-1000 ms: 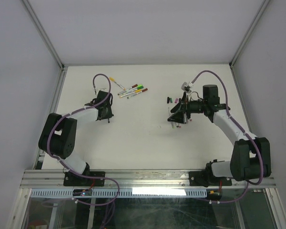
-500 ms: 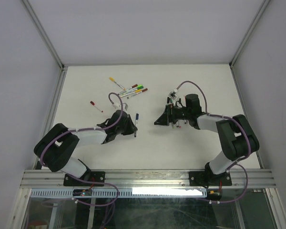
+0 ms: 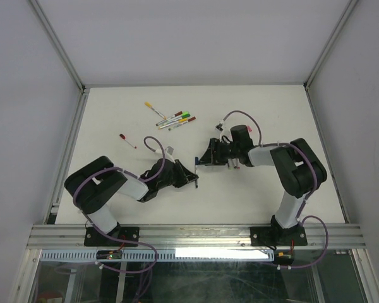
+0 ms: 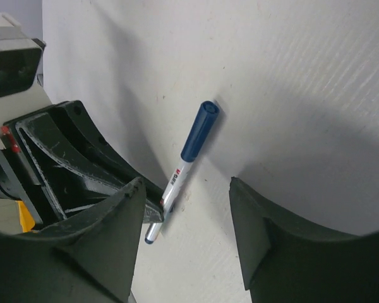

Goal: Open the pen caps
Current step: Pick up the pen from the center of the board.

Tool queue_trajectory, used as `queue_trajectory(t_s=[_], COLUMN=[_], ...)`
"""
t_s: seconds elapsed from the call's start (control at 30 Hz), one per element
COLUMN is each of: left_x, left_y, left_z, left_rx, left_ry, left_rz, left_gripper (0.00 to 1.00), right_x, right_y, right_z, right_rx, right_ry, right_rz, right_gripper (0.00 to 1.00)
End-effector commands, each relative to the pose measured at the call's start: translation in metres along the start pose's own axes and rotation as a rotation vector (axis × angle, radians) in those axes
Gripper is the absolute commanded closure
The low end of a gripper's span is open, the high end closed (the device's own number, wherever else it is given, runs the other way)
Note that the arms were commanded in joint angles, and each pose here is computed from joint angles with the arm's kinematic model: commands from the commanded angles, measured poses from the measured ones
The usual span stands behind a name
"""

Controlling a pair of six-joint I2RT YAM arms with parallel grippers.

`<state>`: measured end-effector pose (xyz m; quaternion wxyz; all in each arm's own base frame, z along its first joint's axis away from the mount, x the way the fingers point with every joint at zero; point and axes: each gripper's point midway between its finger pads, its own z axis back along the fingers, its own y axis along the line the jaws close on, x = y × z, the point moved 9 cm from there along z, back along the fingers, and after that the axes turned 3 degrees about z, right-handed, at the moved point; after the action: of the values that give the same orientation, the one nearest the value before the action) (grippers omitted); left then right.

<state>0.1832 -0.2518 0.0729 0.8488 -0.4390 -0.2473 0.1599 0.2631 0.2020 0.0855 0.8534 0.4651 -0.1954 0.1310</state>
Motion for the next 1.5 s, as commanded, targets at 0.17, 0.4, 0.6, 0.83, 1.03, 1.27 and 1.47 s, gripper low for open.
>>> queue_trajectory(t_s=[0.17,0.4,0.6,0.83,1.03,1.27,1.47], left_x=[-0.011,-0.011,-0.012,-0.011,-0.011,-0.013,-0.013], left_y=[0.018,0.012,0.004,-0.003,-0.01,-0.013,-0.013], left_z=[-0.012,-0.014,-0.016,-0.017,-0.015,-0.002,0.02], left_rx=[0.05,0.044,0.019,-0.013,-0.054,-0.124,-0.199], left_ry=[-0.034,-0.086,-0.137,-0.159,-0.15,-0.135,-0.153], left_rz=[0.121,0.056,-0.042,-0.063,-0.073,-0.09,-0.114], left_gripper=[1.0,1.0,1.0,1.0,1.0,0.87,0.6], right_x=[-0.01,-0.02,-0.021,-0.02,-0.015,-0.008,0.004], right_y=[0.006,0.008,0.011,0.013,0.015,0.016,0.014], right_z=[-0.02,-0.017,-0.016,-0.017,-0.017,-0.013,-0.003], right_rx=[-0.051,-0.087,-0.075,-0.052,-0.042,-0.014,0.033], right_ry=[0.093,0.138,0.147,0.157,0.157,0.14,0.111], right_rz=[-0.009,-0.079,-0.116,-0.11,-0.078,-0.016,0.023], right_gripper=[0.52,0.56,0.6,0.72,0.88,0.99,1.0])
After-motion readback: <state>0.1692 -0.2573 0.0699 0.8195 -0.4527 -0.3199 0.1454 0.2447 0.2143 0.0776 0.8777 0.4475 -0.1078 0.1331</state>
